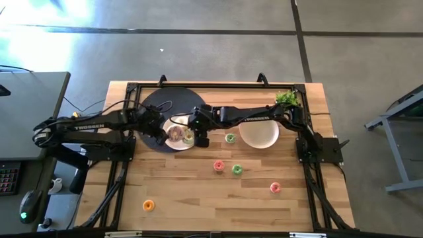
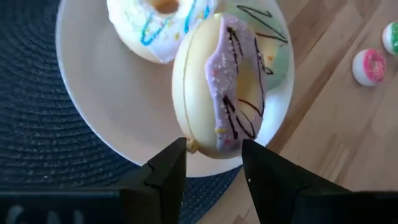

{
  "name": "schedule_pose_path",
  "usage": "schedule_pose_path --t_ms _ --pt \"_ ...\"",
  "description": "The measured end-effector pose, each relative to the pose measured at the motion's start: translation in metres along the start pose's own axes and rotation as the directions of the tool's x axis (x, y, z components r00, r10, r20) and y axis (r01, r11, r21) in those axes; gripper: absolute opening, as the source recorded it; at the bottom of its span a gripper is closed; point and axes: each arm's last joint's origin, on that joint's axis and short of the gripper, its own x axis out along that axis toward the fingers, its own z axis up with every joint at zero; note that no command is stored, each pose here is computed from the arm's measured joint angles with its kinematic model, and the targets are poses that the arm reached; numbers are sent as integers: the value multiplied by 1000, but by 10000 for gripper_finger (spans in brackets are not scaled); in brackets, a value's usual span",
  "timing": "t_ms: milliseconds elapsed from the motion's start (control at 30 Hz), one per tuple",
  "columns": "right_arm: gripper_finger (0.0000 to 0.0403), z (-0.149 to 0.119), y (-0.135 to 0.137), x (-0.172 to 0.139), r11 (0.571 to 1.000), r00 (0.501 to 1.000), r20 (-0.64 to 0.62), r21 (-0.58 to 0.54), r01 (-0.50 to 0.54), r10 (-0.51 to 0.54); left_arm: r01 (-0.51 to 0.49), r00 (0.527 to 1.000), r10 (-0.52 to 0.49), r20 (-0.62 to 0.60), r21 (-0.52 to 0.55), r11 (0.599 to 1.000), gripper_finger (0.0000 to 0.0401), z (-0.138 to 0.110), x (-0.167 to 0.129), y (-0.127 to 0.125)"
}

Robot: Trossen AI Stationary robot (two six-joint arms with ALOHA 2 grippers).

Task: Pick & Place donuts
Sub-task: Put the large purple donut on the left white plate, then put the top small green donut on the right white plate

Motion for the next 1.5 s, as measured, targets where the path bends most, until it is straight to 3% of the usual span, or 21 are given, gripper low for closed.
schedule_pose_path --t_ms 200,367,500,633,867,967,1067,1233,1333,1500 --pt "161 10 12 -2 991 988 103 -78 -106 114 -57 998 57 -8 -4 998 154 6 -13 -4" --pt "161 10 20 -2 987 989 99 -128 -94 107 -63 998 63 -5 22 998 154 11 -21 -8" --pt "161 8 20 -9 984 998 53 -177 -31 41 -36 998 32 54 84 996 154 19 -26 -14" --pt "161 8 13 -45 989 1000 -24 -147 14 -18 5 987 -39 158 214 977 154 30 -27 -20" --pt "161 -8 4 -120 992 970 -239 -125 23 -52 52 921 -201 333 405 913 154 48 -34 -34" --pt "161 -17 1 -147 997 946 -320 -71 19 -40 65 912 -227 341 427 902 154 50 -35 -35" --pt "161 -21 0 -159 999 934 -356 4 42 -38 31 921 -186 343 409 912 154 49 -33 -33" --pt "161 -31 5 -147 999 927 -374 45 8 9 0 942 -131 308 393 920 154 45 -31 -29" --pt "161 -48 12 -124 995 915 -392 63 -75 93 24 950 -146 277 399 916 154 43 -31 -29" --pt "161 -84 19 -84 995 922 -375 63 -83 101 44 953 -159 256 404 914 154 44 -27 -30"
